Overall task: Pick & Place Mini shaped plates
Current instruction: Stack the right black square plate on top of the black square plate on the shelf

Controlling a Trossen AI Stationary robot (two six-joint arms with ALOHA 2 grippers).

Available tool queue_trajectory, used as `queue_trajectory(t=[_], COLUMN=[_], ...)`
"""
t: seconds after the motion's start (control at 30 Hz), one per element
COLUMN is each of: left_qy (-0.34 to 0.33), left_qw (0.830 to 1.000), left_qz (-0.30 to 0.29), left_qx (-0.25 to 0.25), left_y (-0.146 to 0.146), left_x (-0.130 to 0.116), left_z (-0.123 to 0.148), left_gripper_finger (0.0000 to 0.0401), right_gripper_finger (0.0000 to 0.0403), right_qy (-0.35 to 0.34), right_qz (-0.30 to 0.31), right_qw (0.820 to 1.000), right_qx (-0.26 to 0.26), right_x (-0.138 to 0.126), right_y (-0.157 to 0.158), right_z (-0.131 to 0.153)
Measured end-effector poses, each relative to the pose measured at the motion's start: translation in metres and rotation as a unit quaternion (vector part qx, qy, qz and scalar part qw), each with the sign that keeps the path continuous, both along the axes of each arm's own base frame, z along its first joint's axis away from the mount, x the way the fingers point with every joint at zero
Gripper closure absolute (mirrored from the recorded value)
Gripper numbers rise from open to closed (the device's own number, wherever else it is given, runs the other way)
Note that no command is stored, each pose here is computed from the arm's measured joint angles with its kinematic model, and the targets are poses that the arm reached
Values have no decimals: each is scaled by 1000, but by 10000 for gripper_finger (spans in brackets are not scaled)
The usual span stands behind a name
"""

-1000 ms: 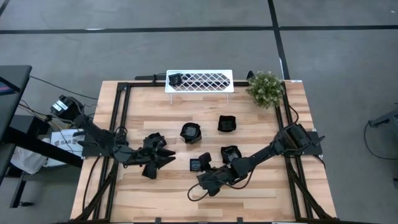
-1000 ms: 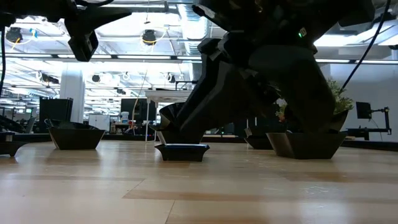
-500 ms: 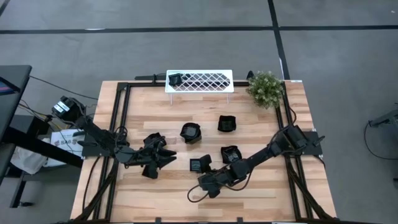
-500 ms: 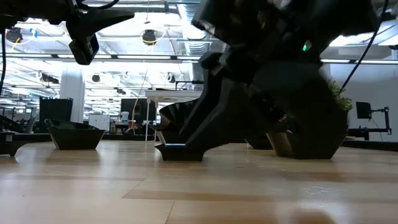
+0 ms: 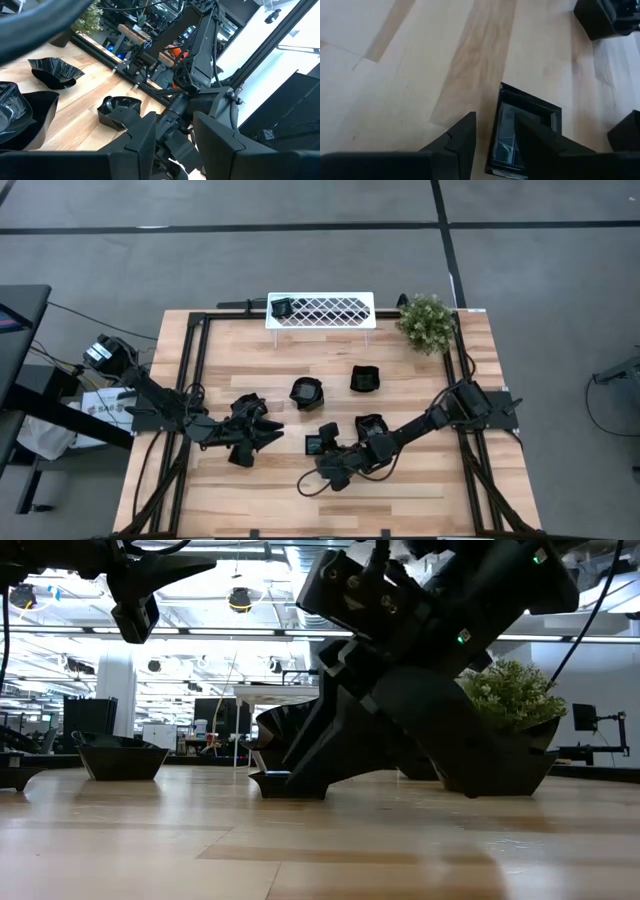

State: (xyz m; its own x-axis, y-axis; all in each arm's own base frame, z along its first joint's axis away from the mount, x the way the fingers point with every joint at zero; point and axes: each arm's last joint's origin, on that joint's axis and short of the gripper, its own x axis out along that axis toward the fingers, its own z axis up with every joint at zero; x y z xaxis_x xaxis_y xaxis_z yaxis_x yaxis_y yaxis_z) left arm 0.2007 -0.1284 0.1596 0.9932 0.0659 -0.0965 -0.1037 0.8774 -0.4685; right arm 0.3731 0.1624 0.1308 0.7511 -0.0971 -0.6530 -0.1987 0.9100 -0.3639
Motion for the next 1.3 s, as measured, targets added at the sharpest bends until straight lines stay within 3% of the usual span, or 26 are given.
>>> queue_trajectory(t=[0.53, 0.97, 1.3], left_qy=[0, 0, 5], left_qw=[1000, 1000, 999], left_qz=[0, 0, -14], left_qx=[0, 1, 43], left_y=[0, 0, -4], left_x=[0, 0, -3], left_z=[0, 0, -1], left_gripper_finger=[270, 270, 270], right_gripper_finger=[396, 401, 402], right_qy=[4, 1, 8], right_qz=[-1, 8, 57], right_qw=[1000, 1000, 997], right_qx=[-1, -23, -57], right_x=[-1, -4, -5], right_y=[0, 5, 41], right_z=[-1, 1, 29])
